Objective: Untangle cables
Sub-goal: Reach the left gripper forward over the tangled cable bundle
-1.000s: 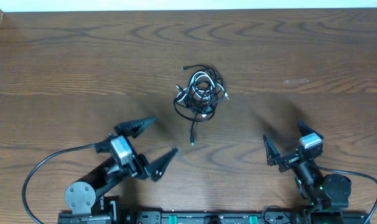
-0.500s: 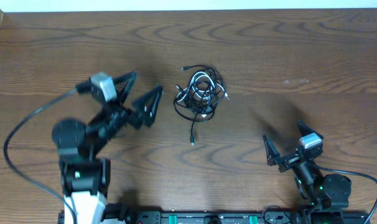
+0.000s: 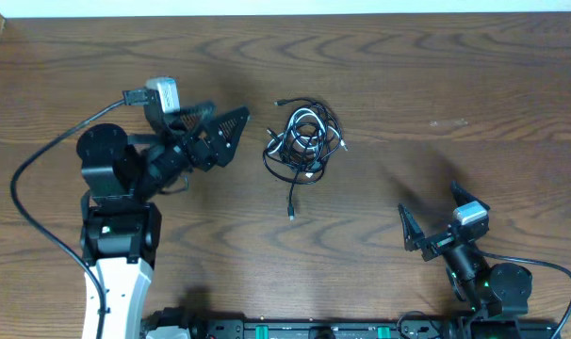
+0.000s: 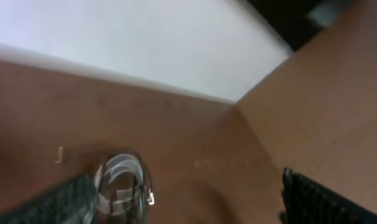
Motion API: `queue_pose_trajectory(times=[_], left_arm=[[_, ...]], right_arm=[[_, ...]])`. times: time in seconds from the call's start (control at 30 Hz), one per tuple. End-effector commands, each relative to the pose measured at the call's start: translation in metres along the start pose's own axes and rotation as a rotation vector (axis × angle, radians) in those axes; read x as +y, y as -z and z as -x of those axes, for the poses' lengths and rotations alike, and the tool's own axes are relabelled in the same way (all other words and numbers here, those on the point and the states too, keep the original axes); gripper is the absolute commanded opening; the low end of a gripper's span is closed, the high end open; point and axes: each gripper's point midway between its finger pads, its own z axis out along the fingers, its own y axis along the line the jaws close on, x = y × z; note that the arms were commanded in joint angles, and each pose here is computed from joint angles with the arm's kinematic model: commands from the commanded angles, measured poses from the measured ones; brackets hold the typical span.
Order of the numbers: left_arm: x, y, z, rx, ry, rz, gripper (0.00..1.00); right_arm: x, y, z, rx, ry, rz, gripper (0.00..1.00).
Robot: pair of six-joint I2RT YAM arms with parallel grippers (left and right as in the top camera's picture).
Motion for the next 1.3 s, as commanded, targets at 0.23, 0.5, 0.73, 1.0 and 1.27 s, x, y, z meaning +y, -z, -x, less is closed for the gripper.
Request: queue_pose_trajectory(times=[0.23, 0.5, 0.73, 1.0, 1.27], left_arm=[[0.022, 0.007, -0.010, 0.034, 0.097, 0.145, 0.98], [0.032, 0.008, -0.033, 0.113, 0.187, 0.185, 0.98], [0.051, 0.006, -0.058, 0.201, 0.286, 0.244, 0.98], [0.080, 0.002, -0.081, 0.249, 0.541, 0.368, 0.95], [0.093, -0.004, -0.089, 0.212, 0.679, 0.475, 0.90]], right_arm=[[0.001, 0.000, -0.001, 0.003, 0.006, 0.007, 0.99], [0.001, 0.000, -0.001, 0.003, 0.006, 0.007, 0.99], [0.001, 0.000, -0.001, 0.003, 0.006, 0.007, 0.99], [0.001, 0.000, -0.001, 0.003, 0.006, 0.007, 0.99], [0.001, 0.000, -0.001, 0.003, 0.006, 0.007, 0.99]])
